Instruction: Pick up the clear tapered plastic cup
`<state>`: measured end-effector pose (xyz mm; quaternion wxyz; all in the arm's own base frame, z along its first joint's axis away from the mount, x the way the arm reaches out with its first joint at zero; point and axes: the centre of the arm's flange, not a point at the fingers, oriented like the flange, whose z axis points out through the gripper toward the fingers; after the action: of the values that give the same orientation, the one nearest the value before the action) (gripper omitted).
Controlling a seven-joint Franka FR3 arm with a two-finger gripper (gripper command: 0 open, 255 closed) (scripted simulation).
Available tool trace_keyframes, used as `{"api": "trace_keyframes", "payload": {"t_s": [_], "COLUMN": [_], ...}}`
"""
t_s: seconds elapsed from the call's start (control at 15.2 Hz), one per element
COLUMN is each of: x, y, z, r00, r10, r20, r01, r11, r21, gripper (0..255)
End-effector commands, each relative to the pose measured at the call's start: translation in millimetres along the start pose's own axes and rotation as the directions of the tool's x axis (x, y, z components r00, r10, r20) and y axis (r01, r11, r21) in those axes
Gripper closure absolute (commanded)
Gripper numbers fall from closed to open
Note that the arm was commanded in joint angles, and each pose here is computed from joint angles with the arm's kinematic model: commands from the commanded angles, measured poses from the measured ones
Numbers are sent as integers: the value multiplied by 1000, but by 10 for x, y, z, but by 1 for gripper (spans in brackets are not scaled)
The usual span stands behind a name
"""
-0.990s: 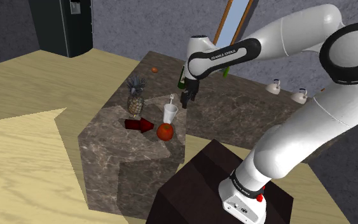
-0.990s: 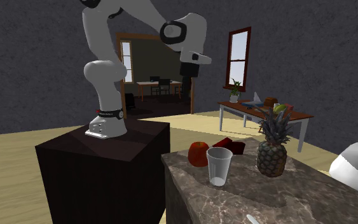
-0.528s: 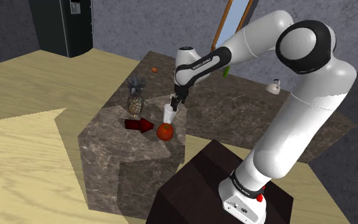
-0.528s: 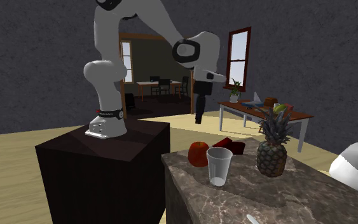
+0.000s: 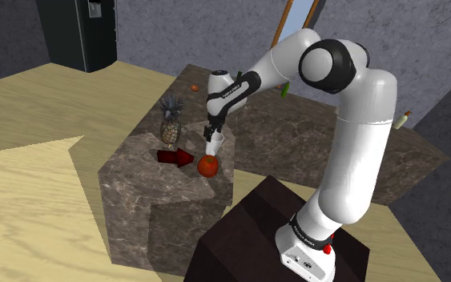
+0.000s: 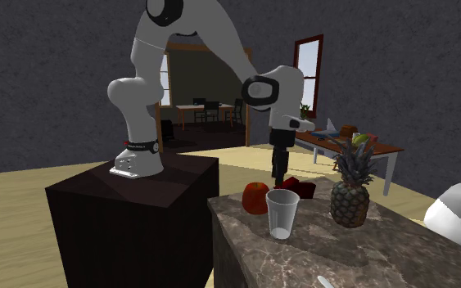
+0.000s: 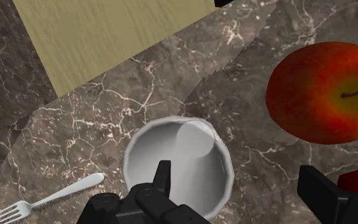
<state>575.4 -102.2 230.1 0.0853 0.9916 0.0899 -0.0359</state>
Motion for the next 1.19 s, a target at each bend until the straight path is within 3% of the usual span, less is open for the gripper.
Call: {"api": "trace_keyframes", "payload": {"t_s": [0.0,0.59,0.66,1.12], "x": [133,168,168,170], "y": [39,-27,-26,-26], "z": [138,531,529,531], "r00": [1000,1000,1000,1000], "r10": [-2,-2,-2,-2], "r20": [-5,-5,-5,-5], "r01": [2,2,2,2], "r11": [1000,1000,1000,1000], "r21": [-5,-5,-5,-5], "gripper": [0,0,255,255]}}
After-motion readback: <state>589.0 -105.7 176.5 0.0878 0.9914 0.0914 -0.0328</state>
